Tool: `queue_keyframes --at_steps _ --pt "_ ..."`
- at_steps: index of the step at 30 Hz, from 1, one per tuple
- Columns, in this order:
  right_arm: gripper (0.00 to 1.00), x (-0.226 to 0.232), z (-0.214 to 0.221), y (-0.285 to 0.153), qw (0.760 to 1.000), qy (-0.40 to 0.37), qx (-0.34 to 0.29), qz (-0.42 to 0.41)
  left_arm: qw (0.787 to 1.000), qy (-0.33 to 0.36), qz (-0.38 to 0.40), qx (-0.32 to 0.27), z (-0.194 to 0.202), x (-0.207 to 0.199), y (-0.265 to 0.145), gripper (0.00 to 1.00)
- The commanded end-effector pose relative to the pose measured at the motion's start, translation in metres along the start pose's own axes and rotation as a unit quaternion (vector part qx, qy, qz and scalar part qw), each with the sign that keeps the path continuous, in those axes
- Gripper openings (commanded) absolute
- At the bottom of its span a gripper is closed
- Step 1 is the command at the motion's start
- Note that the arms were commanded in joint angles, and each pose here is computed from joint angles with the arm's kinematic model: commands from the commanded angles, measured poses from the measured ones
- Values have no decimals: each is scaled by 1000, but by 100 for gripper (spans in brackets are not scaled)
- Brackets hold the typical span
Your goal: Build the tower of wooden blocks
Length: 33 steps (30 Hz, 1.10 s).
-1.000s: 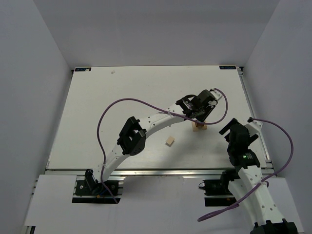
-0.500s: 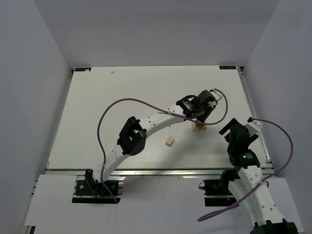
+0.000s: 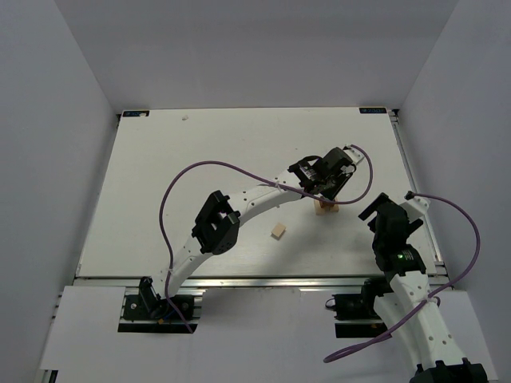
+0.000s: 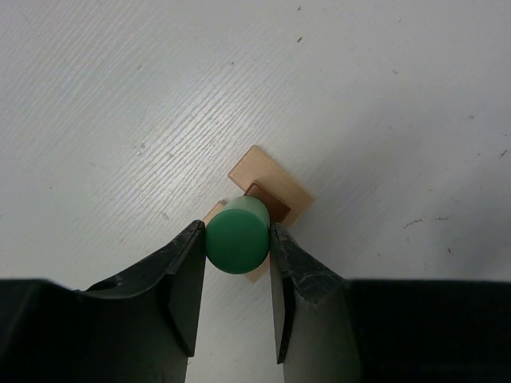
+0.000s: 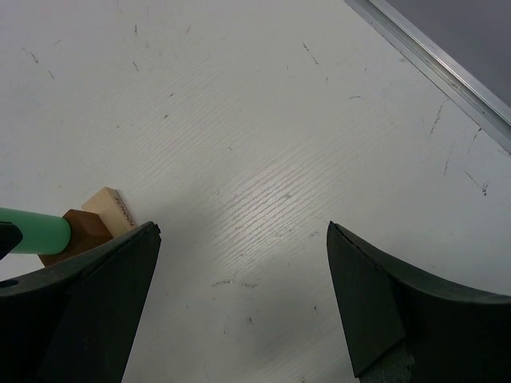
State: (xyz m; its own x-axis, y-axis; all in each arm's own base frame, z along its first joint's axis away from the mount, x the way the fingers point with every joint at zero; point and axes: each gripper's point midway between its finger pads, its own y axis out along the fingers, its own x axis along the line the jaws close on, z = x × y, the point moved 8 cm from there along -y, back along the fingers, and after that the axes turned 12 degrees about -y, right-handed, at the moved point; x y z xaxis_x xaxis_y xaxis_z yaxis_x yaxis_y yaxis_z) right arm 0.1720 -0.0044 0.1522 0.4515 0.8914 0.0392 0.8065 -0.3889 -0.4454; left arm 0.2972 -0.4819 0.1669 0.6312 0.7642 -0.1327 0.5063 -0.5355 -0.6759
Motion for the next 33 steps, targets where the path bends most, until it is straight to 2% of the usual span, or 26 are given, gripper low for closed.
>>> queue_keyframes --at_steps 1,10,18,26,33 --pt "89 1 -4 1 1000 8 -17 -4 1000 -1 22 -1 -7 -7 -20 26" --pt "89 1 -4 2 1000 8 -17 -2 1000 2 17 3 -5 -5 -20 35" --pt "89 1 -5 2 1000 7 -19 -3 1000 3 12 8 -2 -3 -21 37" --pt "89 1 -4 2 1000 4 -19 -5 1000 8 14 6 -3 -5 -23 52" --pt "89 1 -4 2 1000 5 -19 -5 1000 9 12 2 -4 -5 -27 55"
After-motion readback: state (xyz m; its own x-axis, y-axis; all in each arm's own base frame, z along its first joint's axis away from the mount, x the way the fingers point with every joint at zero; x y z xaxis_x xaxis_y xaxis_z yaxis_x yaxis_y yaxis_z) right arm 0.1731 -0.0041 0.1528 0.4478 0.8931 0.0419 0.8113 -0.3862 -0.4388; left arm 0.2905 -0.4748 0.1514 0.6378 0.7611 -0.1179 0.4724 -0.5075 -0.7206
